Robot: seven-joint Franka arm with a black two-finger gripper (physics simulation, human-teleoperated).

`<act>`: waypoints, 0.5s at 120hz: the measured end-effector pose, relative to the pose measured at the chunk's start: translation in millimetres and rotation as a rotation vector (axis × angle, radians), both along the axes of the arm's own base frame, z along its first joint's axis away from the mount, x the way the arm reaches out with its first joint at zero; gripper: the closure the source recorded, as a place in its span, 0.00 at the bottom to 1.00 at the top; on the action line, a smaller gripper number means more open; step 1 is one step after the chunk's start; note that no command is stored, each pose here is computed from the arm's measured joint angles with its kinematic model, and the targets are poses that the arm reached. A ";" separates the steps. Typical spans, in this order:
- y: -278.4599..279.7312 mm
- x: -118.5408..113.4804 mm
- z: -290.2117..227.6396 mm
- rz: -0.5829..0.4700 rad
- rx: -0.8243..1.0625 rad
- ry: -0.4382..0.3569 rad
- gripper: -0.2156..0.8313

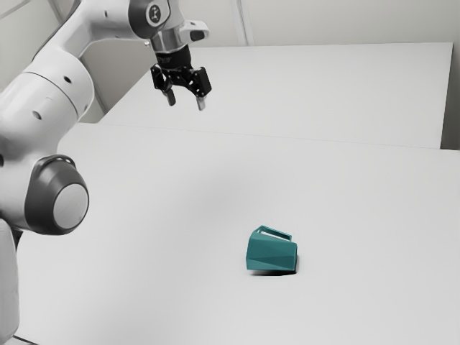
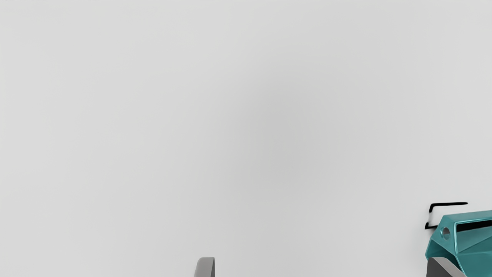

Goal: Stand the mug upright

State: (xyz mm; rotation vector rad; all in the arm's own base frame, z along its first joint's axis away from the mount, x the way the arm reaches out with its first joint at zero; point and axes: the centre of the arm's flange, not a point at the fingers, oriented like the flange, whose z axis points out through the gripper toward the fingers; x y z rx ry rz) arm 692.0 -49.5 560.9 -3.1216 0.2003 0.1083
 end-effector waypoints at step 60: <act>-17.3 -123.3 -76.5 0.031 -0.247 0.228 0.21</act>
